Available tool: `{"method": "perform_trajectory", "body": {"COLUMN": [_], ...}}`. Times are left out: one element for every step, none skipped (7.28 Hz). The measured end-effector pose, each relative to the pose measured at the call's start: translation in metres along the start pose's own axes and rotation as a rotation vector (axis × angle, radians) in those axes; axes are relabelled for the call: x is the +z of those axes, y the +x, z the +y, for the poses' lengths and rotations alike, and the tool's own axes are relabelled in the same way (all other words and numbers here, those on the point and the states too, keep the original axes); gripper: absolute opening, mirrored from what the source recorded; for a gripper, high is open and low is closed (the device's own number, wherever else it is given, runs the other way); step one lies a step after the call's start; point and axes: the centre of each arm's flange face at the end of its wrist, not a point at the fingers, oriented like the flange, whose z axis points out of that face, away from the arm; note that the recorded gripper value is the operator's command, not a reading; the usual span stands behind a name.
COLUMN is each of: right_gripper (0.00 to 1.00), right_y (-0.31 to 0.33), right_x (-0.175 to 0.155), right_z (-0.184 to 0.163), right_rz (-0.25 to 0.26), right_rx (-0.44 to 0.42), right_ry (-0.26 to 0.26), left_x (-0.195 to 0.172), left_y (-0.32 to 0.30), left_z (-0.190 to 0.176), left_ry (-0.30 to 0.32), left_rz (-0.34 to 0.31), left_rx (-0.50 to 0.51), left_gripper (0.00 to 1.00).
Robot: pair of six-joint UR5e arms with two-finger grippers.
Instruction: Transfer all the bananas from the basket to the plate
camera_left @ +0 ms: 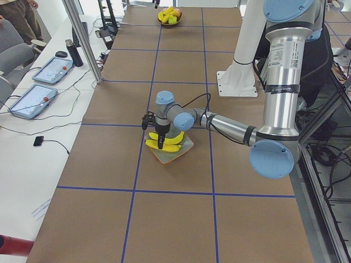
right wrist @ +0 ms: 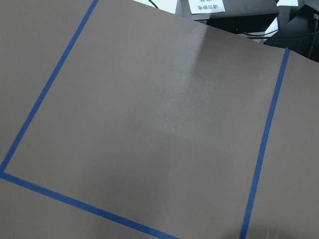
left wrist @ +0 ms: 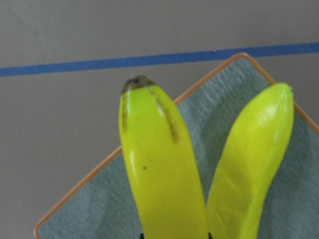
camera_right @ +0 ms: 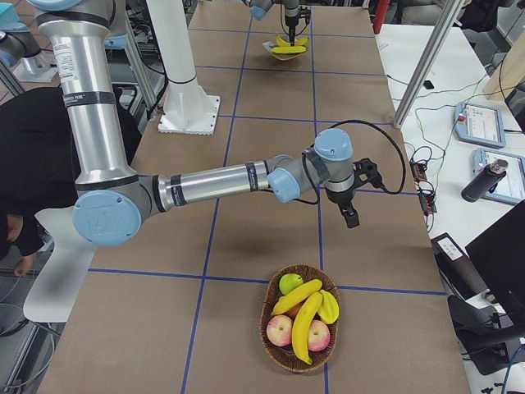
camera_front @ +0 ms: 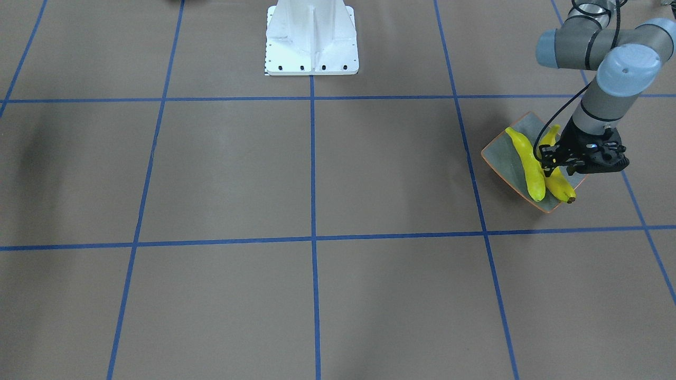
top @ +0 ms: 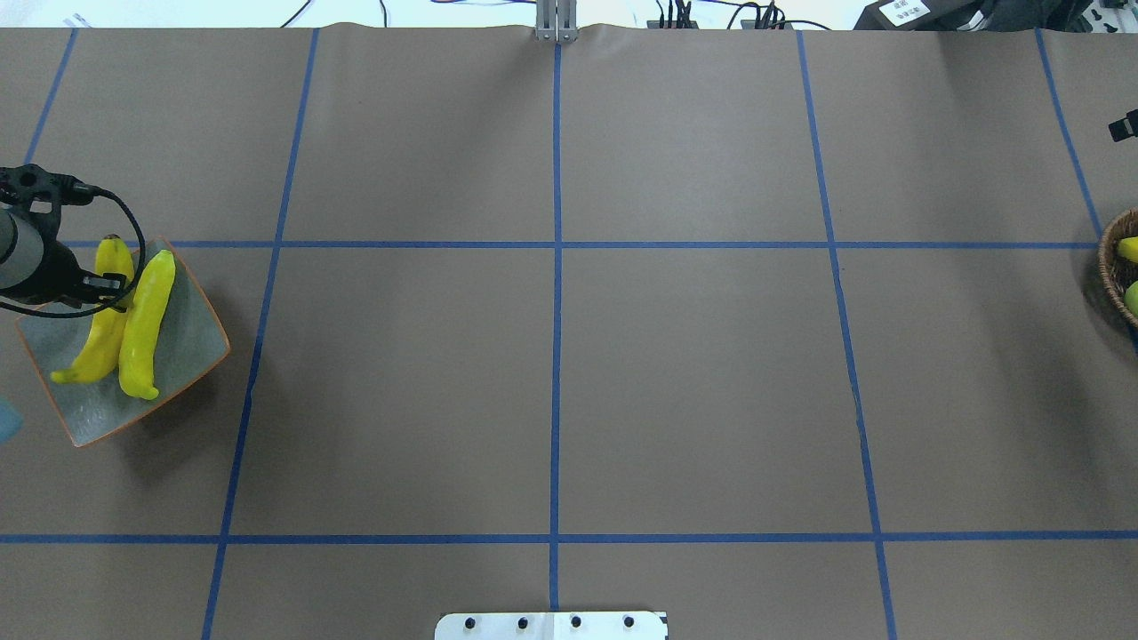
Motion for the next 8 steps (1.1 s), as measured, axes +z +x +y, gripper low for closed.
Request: {"method": "perform_trajectory", "body": {"right_gripper": [1.00,1.00,1.00,1.00,1.00,1.00,1.00,1.00], "right_y": [0.000,0.001,0.003,0.007,0.011,0.019,0.034,0.057], "right_x": [0.000,-0.001,-0.002,-0.003,-0.003,0.000,0.006,0.014], "right_z": [0.000,0.000,0.000,0.003,0.009,0.017,0.028,0.043], "right_rz": [0.000,0.001,0.002,0.004,0.007,0.012,0.016,0.019], "right_rx": [0.001,0.002,0.006,0.010,0.006,-0.009,-0.030,-0.070], "right_ry": [0.000,0.001,0.002,0.001,-0.005,-0.016,-0.034,-0.060], "left_x": [-0.006,-0.018,-0.035,-0.059,-0.085,-0.109,-0.126,-0.135], "left_y": [-0.005,-0.014,-0.021,-0.025,-0.022,-0.013,-0.005,0.001], "left_z": [-0.005,-0.011,-0.018,-0.023,-0.024,-0.024,-0.025,-0.027], "left_ry": [0.016,0.032,0.044,0.058,0.074,0.088,0.103,0.115], "left_rz": [-0.003,0.002,0.025,0.059,0.082,0.096,0.108,0.116], "left_rx": [0.040,0.074,0.090,0.090,0.089,0.093,0.100,0.106], "left_gripper": [1.00,1.00,1.00,1.00,1.00,1.00,1.00,1.00]}}
